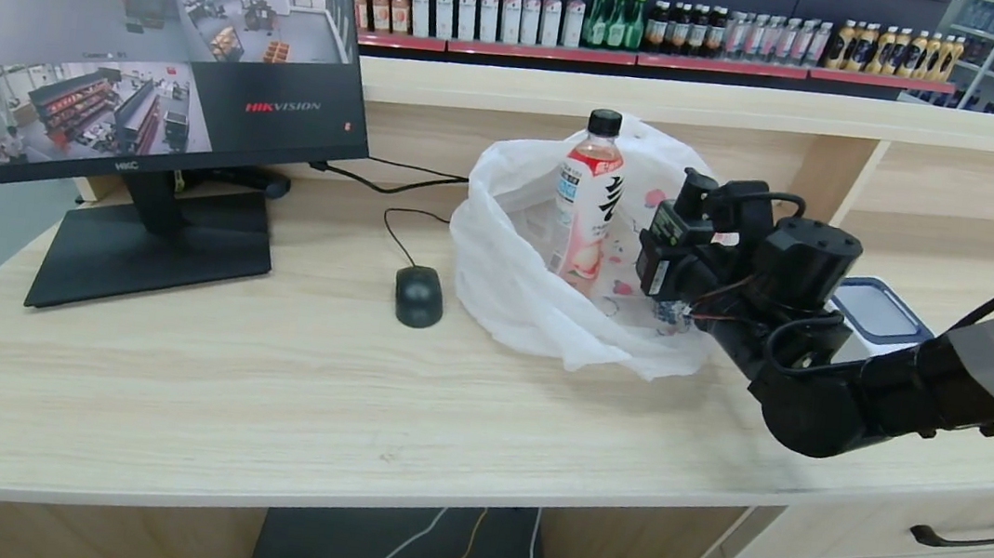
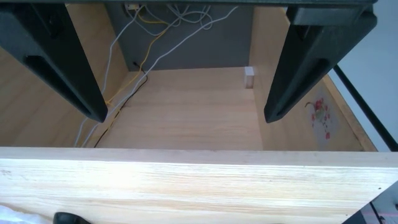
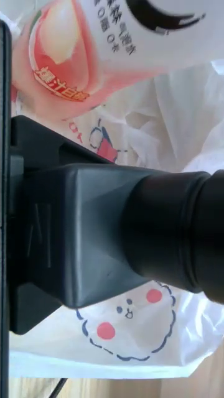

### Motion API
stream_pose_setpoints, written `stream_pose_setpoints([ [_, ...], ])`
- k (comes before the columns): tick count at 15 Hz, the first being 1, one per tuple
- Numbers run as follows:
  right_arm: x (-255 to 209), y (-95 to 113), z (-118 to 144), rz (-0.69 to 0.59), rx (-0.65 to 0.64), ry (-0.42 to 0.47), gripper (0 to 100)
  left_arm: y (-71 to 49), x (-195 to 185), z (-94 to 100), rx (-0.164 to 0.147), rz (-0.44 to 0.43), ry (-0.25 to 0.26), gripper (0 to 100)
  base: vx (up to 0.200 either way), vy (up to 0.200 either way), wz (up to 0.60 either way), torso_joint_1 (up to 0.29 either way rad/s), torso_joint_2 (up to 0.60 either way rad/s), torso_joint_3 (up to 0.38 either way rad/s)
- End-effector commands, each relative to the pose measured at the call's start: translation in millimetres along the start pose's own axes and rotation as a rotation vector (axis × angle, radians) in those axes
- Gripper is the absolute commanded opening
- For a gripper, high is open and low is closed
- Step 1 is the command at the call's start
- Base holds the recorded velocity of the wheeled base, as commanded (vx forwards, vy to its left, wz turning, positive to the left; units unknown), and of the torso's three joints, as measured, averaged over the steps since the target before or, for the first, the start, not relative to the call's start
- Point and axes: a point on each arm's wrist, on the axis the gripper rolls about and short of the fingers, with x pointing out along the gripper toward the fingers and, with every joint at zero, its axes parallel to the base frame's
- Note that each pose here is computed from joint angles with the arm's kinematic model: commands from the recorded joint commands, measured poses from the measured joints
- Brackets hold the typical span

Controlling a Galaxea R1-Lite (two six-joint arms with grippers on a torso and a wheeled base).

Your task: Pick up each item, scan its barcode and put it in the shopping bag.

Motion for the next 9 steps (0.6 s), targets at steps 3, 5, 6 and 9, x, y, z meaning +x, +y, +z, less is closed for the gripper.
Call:
stream_pose_setpoints([
  [3,2.9,2.3,-11.5,0.004,-0.003,0.024,0,0.0,0.0,0.0,0.001,-0.001,0.000,100,0.000,0.000,0.00,0.000,0.00,0.000],
  [5,2.3,2.9,-12.8,0.006,-0.003,0.023,0,0.0,0.0,0.0,0.001,0.001,0.000,100,0.000,0.000,0.00,0.000,0.00,0.000],
  [6,2.1,2.9,-13.0,0.006,-0.003,0.023,0,0.0,0.0,0.0,-0.001,0.001,0.000,100,0.000,0.000,0.00,0.000,0.00,0.000],
  [9,1.8,3.7,-14.2,0.007,-0.001,0.025,0,0.0,0.0,0.0,-0.001,0.001,0.000,100,0.000,0.000,0.00,0.000,0.00,0.000],
])
